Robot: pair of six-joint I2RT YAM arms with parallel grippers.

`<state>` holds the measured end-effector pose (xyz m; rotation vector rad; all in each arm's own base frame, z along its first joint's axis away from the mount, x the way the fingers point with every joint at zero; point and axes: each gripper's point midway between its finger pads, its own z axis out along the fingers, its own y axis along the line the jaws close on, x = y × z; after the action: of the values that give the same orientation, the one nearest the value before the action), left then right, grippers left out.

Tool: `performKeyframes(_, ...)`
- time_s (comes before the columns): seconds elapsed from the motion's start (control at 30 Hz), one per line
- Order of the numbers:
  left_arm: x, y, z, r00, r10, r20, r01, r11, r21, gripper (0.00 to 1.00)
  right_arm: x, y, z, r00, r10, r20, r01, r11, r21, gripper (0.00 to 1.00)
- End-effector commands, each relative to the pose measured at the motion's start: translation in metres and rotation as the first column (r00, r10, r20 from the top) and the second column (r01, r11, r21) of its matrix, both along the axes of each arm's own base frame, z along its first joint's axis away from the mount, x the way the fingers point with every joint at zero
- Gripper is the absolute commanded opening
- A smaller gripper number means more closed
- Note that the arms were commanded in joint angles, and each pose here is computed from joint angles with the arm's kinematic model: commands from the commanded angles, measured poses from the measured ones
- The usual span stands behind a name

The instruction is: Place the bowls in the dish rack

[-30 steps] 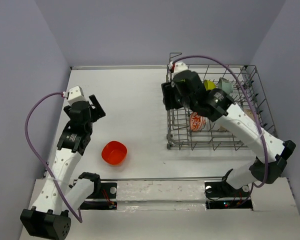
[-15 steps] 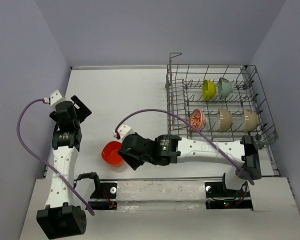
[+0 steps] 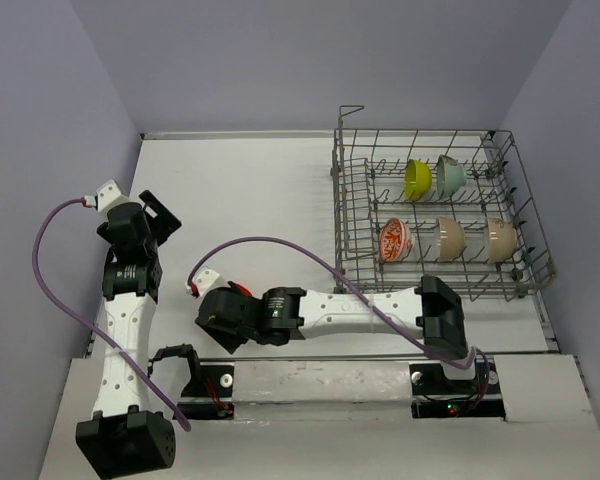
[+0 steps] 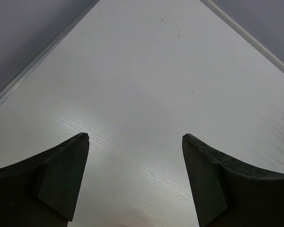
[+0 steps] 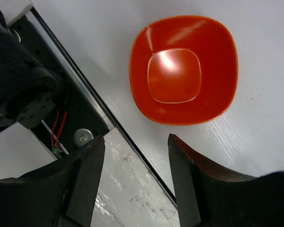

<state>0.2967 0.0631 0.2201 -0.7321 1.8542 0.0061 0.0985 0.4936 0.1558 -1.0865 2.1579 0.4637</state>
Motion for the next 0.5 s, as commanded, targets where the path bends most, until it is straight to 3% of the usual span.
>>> performKeyframes(0.0, 0.004, 0.001, 0.015, 0.998, 0.002, 0.065, -0.002, 1.0, 0.001, 0.89, -0.005, 0.036, 0.018, 0.999, 0.035, 0.033, -0.038, 0.995, 0.09, 0.62)
performKeyframes(0.47, 0.002, 0.003, 0.015, 0.998, 0.003, 0.068, -0.003, 1.0, 0.0, 0.89, 0.001, 0.06, -0.026, 0.998, 0.039, 0.052, -0.042, 0.998, 0.051, 0.61)
